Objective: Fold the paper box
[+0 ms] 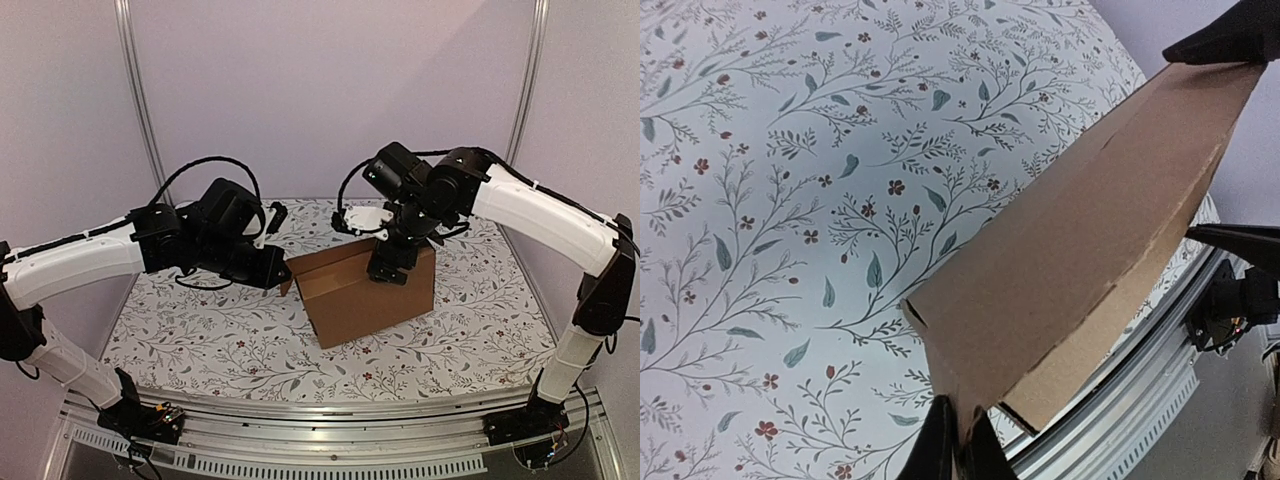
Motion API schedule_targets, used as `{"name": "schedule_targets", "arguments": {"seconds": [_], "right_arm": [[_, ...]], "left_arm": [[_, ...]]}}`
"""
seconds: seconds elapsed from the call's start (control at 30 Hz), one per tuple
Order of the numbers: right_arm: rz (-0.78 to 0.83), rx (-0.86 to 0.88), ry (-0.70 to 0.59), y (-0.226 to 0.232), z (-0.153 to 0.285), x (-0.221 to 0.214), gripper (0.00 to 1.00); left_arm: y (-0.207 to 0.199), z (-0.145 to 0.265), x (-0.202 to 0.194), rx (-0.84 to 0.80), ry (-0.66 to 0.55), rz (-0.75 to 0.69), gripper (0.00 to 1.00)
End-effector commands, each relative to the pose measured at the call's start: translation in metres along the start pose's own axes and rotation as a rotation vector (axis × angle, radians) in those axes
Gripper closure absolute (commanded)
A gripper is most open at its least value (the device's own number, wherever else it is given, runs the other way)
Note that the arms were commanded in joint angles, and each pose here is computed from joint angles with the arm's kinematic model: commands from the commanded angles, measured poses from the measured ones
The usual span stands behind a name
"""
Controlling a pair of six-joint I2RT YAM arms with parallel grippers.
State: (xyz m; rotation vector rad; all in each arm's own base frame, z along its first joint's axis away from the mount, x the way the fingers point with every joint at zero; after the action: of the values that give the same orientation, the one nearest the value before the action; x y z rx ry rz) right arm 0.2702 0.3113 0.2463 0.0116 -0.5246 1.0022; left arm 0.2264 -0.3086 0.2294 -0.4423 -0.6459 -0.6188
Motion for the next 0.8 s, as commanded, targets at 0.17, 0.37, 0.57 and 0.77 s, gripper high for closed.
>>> {"name": "schedule_targets", "arguments": {"seconds": [0.17, 0.37, 0.57, 0.77], "right_arm": [[-0.144, -0.140, -0.242, -0.038, 0.047, 0.038, 0.01], [-0.160, -0.164, -0.277, -0.044, 0.059, 0.040, 0.01], [-0.175, -0.181, -0.284, -0.046, 0.059, 0.037, 0.01], [-0.253, -0.256, -0.325, -0.062, 0.075, 0.033, 0.01]], "left_arm": [[-0.017, -0.005, -0.007, -0.067, 0.039, -0.031, 0.95], [-0.017, -0.006, -0.006, -0.066, 0.041, -0.033, 0.96], [-0.016, -0.006, -0.008, -0.059, 0.044, -0.034, 0.96], [-0.016, -0.008, -0.006, -0.059, 0.043, -0.033, 0.96]]}}
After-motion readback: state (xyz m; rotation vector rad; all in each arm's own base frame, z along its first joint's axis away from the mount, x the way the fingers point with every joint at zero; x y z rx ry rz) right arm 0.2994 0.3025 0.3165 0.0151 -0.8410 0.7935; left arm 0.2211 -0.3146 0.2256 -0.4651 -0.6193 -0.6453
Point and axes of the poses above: each gripper's point midway between its finger pads, its own z axis back along the fingers, its own y axis along the line the jaws close on, x = y × z, the point moved 2 cm from there along z, back along the fingers, and after that the axes turned 15 degrees about -z, right-handed, at the moved point
